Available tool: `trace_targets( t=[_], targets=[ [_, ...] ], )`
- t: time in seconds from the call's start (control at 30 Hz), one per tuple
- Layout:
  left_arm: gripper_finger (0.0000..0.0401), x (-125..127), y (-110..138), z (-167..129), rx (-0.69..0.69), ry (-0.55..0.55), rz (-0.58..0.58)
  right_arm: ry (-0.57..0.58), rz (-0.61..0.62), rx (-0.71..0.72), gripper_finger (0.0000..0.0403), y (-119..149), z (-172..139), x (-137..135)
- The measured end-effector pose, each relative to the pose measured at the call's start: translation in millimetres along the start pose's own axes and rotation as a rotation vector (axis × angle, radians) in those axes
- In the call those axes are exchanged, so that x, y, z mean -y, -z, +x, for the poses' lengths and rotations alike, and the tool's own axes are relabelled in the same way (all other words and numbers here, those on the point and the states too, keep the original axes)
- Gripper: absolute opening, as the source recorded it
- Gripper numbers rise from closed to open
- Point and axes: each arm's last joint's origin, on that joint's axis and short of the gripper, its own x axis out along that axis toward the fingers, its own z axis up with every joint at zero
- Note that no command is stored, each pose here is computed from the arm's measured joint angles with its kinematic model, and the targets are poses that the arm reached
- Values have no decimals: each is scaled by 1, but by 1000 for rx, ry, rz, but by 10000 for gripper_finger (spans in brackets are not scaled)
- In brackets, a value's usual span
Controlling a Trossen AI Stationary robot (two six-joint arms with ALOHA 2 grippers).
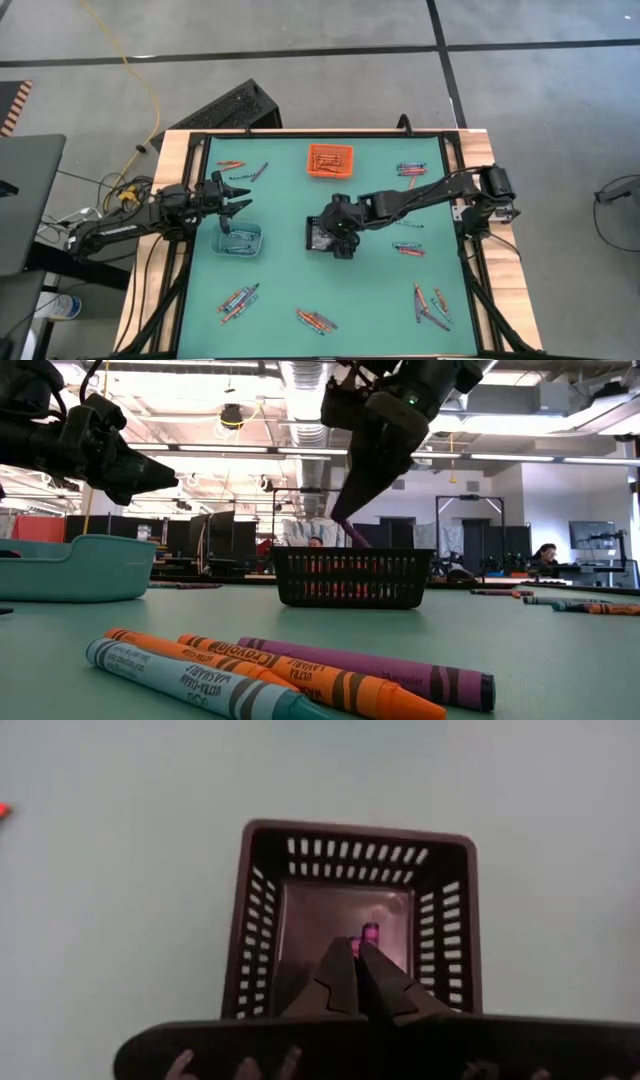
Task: Sort crayons
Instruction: Put the violet crayon into the black bin
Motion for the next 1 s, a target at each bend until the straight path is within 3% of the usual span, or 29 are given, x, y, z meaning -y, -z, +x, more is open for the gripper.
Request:
trace_targets(
  t=[0.2, 0.53, 0.67, 0.8, 1.0],
  targets=[
    [135, 0, 0, 0, 0, 0, 0, 11, 66, -54, 36, -3, -9, 5],
    [135, 0, 0, 0, 0, 0, 0, -1, 47, -84, 125, -29, -38, -3],
    [135, 0, 0, 0, 0, 0, 0, -34, 94, -44, 133, -40, -50, -21],
    [135, 0, 0, 0, 0, 0, 0, -90, 232, 11, 133, -46, -58, -49],
    [135, 0, 0, 0, 0, 0, 0, -230, 300, -81, 133, -31, -68, -101]
  ],
)
